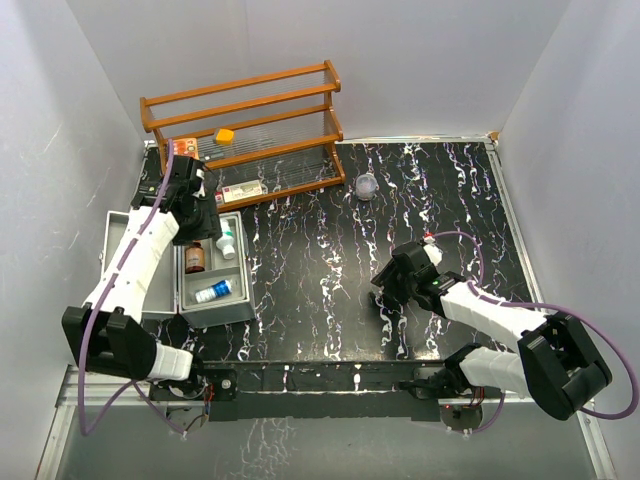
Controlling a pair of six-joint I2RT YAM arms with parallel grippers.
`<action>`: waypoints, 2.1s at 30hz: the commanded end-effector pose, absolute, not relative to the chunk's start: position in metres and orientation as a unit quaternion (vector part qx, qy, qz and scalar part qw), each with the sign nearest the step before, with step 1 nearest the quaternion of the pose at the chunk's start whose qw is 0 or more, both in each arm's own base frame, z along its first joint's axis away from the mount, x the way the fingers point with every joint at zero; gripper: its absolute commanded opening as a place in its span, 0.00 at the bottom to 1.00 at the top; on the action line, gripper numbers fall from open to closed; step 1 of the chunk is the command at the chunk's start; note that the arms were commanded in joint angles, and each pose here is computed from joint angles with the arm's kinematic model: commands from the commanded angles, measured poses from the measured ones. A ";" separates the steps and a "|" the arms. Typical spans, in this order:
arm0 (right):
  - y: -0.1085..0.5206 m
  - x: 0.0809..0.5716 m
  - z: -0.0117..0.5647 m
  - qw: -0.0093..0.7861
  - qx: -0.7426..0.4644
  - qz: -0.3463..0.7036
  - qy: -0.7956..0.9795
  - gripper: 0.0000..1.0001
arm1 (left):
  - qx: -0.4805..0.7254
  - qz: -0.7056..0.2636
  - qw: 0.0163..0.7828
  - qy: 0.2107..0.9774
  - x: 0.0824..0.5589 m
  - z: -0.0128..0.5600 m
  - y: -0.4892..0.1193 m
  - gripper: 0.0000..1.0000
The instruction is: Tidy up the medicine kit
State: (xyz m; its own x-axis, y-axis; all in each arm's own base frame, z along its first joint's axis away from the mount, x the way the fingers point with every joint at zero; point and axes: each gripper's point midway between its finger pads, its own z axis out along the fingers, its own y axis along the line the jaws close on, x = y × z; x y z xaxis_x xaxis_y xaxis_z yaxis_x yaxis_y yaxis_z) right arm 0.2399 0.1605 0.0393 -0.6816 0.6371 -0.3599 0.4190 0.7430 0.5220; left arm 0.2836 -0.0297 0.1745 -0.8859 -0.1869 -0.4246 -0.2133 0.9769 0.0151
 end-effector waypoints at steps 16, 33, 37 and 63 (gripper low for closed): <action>0.186 0.250 0.061 0.255 0.248 0.253 0.900 0.40 | -0.232 0.298 0.324 0.868 0.283 0.277 0.125 0.76; 0.201 0.239 0.044 0.183 0.237 0.256 0.919 0.35 | -0.244 0.303 0.273 0.880 0.288 0.240 0.169 0.64; 0.201 0.240 0.046 0.186 0.249 0.257 0.915 0.35 | -0.217 0.301 0.256 0.893 0.291 0.224 0.168 0.63; 0.197 0.235 0.041 0.182 0.261 0.253 0.914 0.33 | -0.238 0.381 0.217 0.867 0.293 0.218 0.195 0.23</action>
